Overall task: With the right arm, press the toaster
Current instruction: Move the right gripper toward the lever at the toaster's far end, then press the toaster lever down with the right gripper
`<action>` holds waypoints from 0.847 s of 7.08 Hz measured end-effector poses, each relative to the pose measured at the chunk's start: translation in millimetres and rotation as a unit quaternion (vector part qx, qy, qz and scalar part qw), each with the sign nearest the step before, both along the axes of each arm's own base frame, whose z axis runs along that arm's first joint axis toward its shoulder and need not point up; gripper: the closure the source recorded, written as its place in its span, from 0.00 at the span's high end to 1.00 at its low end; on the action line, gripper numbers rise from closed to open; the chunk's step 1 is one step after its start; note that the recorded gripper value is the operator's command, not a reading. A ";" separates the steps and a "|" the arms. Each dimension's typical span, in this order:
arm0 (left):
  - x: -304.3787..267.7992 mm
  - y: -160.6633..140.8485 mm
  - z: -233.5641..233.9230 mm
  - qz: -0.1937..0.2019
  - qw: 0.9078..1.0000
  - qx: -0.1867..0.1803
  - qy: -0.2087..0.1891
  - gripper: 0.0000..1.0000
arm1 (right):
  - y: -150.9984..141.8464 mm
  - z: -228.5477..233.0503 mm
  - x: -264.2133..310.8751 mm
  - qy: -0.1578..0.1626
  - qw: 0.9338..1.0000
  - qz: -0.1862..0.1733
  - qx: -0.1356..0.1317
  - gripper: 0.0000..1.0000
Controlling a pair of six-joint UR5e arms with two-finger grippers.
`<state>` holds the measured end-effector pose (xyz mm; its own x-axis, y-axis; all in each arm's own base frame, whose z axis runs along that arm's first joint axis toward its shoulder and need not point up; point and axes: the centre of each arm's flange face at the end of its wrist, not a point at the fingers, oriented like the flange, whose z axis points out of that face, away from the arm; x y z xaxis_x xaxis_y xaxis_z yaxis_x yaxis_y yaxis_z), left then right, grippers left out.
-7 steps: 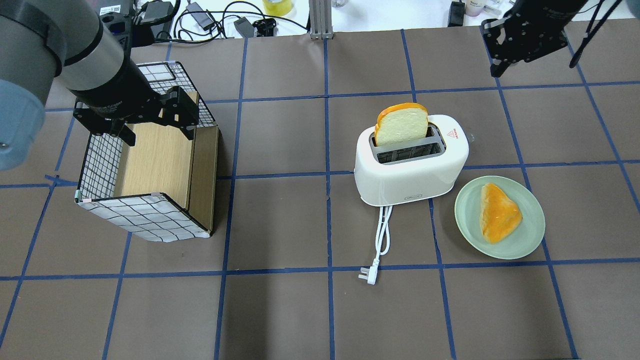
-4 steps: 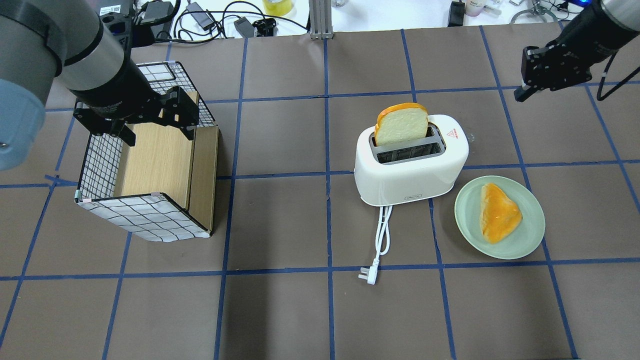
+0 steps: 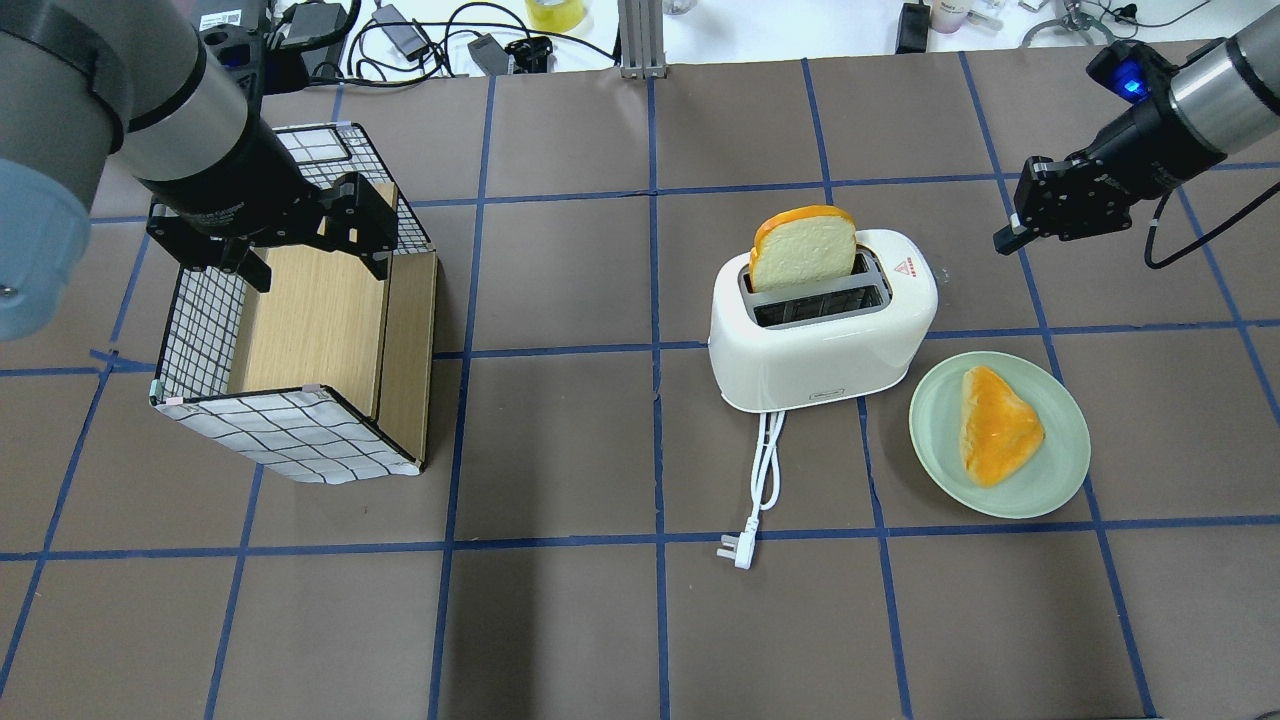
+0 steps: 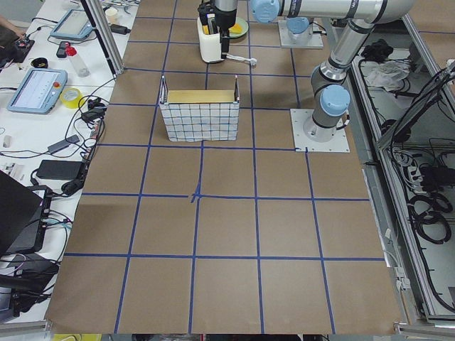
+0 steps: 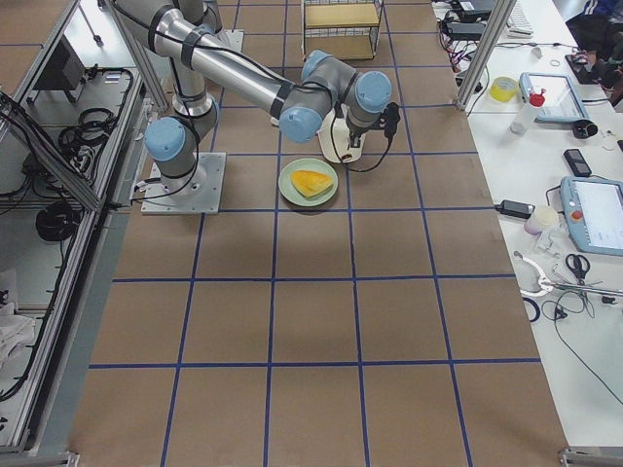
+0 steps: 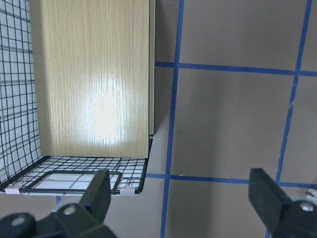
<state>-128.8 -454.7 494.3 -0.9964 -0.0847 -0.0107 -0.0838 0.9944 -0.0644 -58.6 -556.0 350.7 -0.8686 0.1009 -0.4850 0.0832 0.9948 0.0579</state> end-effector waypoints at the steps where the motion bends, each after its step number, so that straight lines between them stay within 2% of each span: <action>1: 0.0 0.0 0.0 0.000 1.000 0.000 0.000 1.00 | -4.0 -10.8 2.0 -0.018 1.000 0.001 0.000 0.00; 6: 0.0 0.0 0.0 0.000 1.000 0.000 0.000 1.00 | -13.3 -42.3 12.0 -0.078 0.996 0.026 -0.015 0.00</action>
<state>-128.8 -454.7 494.3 -0.9964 -0.0846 -0.0103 -0.0838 0.9944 -0.0644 -46.6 -569.3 308.4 -0.7858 0.0418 -0.6171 0.0247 0.9990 0.0361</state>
